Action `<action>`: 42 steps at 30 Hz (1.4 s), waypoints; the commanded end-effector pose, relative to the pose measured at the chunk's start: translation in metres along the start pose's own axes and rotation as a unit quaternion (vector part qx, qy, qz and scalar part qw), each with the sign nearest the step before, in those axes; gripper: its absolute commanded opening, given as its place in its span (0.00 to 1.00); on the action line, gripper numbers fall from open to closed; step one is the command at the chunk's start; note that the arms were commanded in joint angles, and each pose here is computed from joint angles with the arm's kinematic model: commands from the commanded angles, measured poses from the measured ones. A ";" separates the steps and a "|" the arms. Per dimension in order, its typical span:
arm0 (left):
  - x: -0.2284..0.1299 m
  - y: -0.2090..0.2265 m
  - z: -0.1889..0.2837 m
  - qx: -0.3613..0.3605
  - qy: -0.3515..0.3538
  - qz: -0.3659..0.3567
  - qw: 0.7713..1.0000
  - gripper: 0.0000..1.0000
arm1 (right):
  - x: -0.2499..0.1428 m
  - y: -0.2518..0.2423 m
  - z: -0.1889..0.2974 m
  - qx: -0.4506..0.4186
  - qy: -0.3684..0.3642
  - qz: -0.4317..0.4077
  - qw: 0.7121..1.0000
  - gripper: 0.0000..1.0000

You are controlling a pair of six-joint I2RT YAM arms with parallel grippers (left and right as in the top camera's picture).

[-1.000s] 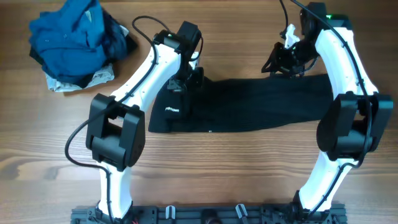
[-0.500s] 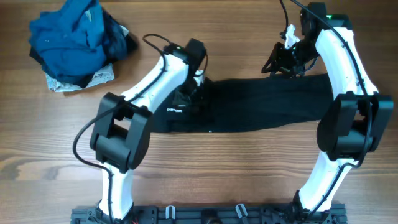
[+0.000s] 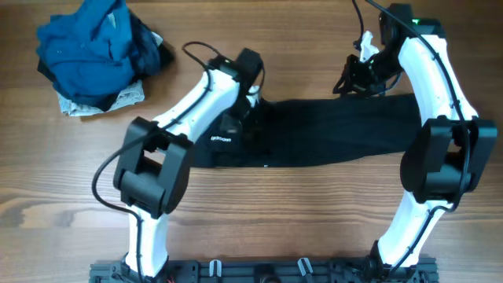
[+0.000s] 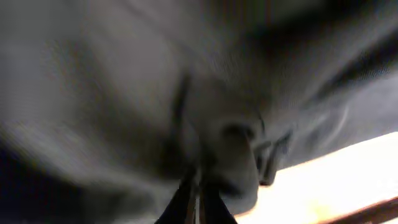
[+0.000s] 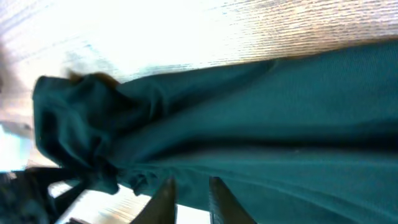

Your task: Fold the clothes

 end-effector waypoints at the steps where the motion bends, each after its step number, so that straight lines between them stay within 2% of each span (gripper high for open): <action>1: 0.012 0.010 0.002 -0.006 -0.021 0.033 0.999 0.04 | -0.014 -0.004 -0.015 -0.009 0.022 -0.004 1.000 0.04; 5: 0.017 0.011 0.003 -0.010 -0.031 0.058 0.998 0.04 | -0.028 -0.031 -0.041 -0.080 0.040 -0.080 0.993 0.05; 8: 0.017 0.014 0.001 -0.003 -0.030 0.060 0.998 0.04 | -0.031 -0.047 -0.051 -0.110 0.034 -0.104 0.988 0.04; 12: 0.021 0.023 -0.012 0.029 -0.028 0.075 0.996 0.04 | -0.029 -0.067 -0.048 -0.134 0.019 -0.124 0.983 0.05; 15: 0.024 0.032 -0.030 0.039 -0.008 0.086 0.995 0.04 | -0.028 -0.090 -0.040 -0.164 0.007 -0.143 0.976 0.11; 20: 0.033 0.058 -0.050 0.050 0.014 0.117 0.992 0.04 | -0.033 -0.117 -0.044 -0.163 0.002 -0.171 0.972 0.11; 33: 0.064 0.145 -0.025 0.056 -0.037 0.200 0.978 0.04 | -0.038 -0.156 -0.040 -0.157 -0.020 -0.217 0.963 0.11; 38: 0.070 0.159 -0.019 0.050 -0.050 0.205 0.976 0.04 | -0.034 -0.156 -0.038 -0.157 -0.028 -0.211 0.964 0.09; 42: 0.077 0.163 0.000 0.046 -0.074 0.209 0.974 0.04 | -0.022 -0.147 -0.015 -0.156 -0.034 -0.200 0.967 0.09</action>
Point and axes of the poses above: each gripper's point midway between its finger pads, its own z axis back along the fingers, its own y axis along the line the jaws close on, x = y × z, the point moved 7 cm from there along z, back along the fingers, and after that the axes turned 3 degrees about z, right-handed, at the moved point
